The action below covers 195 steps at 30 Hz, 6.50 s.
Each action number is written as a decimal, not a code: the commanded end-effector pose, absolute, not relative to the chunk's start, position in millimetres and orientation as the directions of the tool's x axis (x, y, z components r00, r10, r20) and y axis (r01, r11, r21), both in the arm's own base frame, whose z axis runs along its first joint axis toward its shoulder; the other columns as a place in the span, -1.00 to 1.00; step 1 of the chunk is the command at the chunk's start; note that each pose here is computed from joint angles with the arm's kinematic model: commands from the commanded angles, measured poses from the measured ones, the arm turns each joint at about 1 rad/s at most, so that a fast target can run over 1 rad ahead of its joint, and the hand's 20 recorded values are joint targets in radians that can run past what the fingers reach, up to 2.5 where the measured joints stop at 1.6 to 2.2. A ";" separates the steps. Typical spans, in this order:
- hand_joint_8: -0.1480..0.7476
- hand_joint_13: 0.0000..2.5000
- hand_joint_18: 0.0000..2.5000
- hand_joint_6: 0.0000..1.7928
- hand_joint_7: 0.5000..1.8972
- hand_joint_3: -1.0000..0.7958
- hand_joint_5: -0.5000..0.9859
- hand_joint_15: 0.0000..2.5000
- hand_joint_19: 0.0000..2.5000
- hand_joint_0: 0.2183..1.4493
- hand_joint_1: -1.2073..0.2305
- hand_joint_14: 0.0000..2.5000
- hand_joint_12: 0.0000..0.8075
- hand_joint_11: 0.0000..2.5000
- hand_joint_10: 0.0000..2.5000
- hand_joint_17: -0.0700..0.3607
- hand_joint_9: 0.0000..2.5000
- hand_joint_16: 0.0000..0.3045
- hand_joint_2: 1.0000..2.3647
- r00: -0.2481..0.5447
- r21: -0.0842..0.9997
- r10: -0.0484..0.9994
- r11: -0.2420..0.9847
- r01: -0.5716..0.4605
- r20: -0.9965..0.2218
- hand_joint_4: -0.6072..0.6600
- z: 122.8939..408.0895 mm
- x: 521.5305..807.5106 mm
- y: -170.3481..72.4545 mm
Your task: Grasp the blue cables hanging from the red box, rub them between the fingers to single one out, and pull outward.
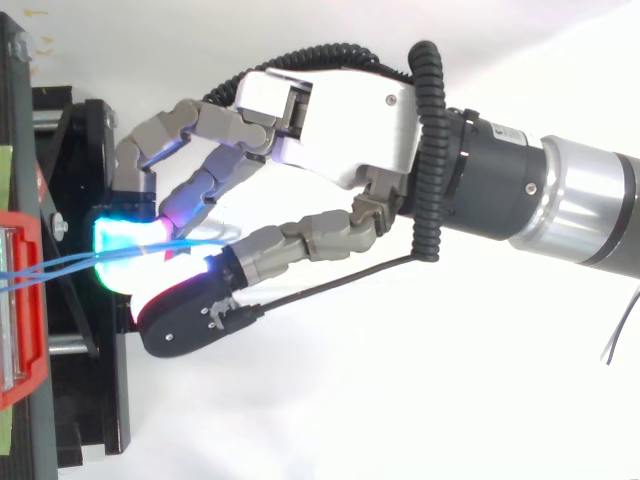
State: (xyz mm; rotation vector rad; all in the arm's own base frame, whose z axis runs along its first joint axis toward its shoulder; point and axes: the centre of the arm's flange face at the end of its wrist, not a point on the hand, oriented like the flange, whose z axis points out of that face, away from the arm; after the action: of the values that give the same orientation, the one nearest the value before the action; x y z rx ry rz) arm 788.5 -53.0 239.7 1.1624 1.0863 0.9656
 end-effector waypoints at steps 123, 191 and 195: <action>-0.02 -0.20 -0.30 -0.02 -0.24 -0.02 -0.48 -0.58 -0.57 -0.42 -0.22 -0.99 0.06 -0.51 -0.98 0.05 -0.09 -0.55 -0.99 0.187 0.995 0.978 0.094 0.019 -0.096 -0.03 233.6 783.1 -35.1; -0.15 -0.30 -0.40 0.03 -0.22 -0.34 -0.56 -0.57 -0.58 -0.05 -0.61 -0.98 -0.12 -0.43 -0.98 -0.15 -0.24 -0.67 -0.99 0.180 0.996 0.979 0.091 0.021 -0.093 -0.41 236.8 784.0 -36.4; -0.15 -0.29 -0.39 0.03 -0.27 -0.38 -0.56 -0.57 -0.58 -0.06 -0.60 -0.98 -0.13 -0.44 -0.98 -0.15 -0.24 -0.67 -0.99 0.179 0.996 0.979 0.091 0.021 -0.093 -0.39 236.8 784.1 -35.2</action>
State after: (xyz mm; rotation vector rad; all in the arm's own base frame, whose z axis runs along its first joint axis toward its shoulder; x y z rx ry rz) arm 784.1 -35.6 236.8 1.2304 1.1269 1.0026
